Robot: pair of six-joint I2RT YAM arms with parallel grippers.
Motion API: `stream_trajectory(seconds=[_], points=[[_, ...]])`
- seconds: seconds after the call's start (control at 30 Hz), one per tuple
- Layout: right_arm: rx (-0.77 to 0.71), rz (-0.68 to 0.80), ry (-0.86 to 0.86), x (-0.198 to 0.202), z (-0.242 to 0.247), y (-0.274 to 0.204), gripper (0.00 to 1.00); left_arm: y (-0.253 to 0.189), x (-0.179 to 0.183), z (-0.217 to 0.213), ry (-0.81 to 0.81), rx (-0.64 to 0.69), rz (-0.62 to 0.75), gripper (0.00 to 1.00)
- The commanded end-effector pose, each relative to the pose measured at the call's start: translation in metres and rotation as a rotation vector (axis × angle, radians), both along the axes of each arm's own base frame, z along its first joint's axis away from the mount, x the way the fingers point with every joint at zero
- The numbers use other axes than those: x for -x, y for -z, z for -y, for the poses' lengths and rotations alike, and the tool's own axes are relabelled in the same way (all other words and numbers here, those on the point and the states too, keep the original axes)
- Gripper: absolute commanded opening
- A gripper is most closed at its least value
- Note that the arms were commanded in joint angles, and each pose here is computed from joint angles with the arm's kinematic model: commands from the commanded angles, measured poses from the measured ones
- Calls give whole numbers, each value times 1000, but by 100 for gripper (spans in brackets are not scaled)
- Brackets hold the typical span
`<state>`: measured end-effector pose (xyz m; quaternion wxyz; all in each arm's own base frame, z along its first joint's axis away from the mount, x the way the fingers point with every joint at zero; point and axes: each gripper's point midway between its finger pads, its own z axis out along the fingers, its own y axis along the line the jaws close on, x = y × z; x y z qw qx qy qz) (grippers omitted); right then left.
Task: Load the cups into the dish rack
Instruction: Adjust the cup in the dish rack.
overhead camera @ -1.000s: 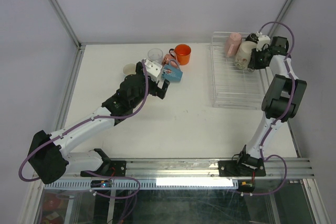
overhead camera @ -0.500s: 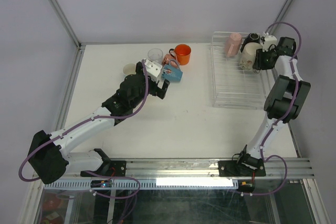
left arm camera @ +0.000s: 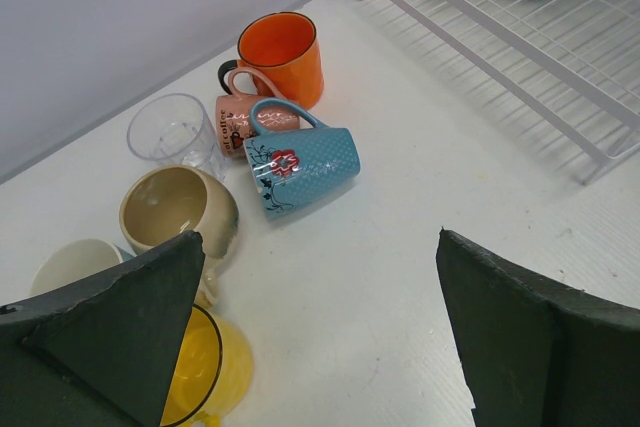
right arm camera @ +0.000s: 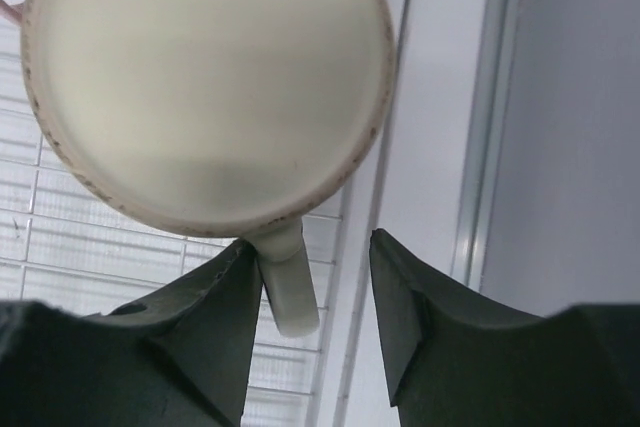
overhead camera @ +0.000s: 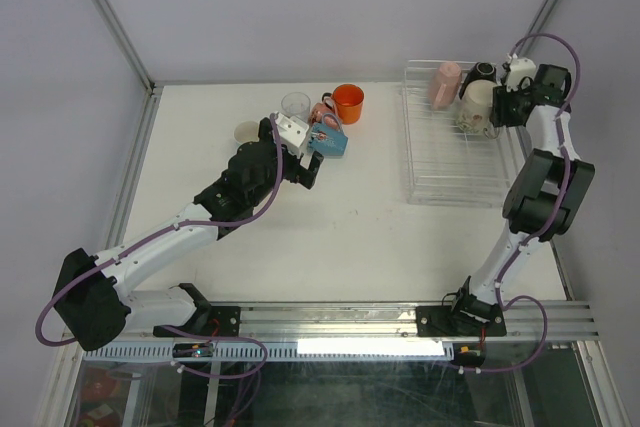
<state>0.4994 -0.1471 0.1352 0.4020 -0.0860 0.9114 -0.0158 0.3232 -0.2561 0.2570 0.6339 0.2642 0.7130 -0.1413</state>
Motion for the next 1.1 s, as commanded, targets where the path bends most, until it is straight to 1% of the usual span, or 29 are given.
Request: stream_trajectory(seconds=[0.0,0.1,0.2,0.27,0.43,0.6,0.73,0.87,0.9,0.97,1.03,1.07], points=[[109,156,44,-4,22,-63,48,-26,0,-3,4,49,61,99],[111,146,55,-3,24,-60,44,-27,0,-4,2,49,64,99],[120,135,67,-2,27,-57,34,-29,1,-4,2,53,68,99],[123,132,72,-1,28,-57,33,-30,1,-4,4,56,69,99],[124,159,60,4,23,-70,34,-32,2,-4,6,60,72,99],[114,255,29,16,8,-114,41,-32,2,-4,8,62,72,99],[52,360,-41,38,-23,-157,43,-32,2,-5,6,64,70,99],[-60,455,-228,73,-80,-187,43,-30,2,-4,4,63,66,99],[-87,485,-275,83,-95,-195,46,-29,1,-4,1,62,64,99],[-170,539,-361,104,-125,-204,57,-27,0,-4,-3,58,59,99],[-313,577,-451,128,-156,-212,69,-26,-1,-5,-8,55,57,99],[-382,581,-508,139,-172,-214,72,-26,-1,-4,-10,56,55,99]])
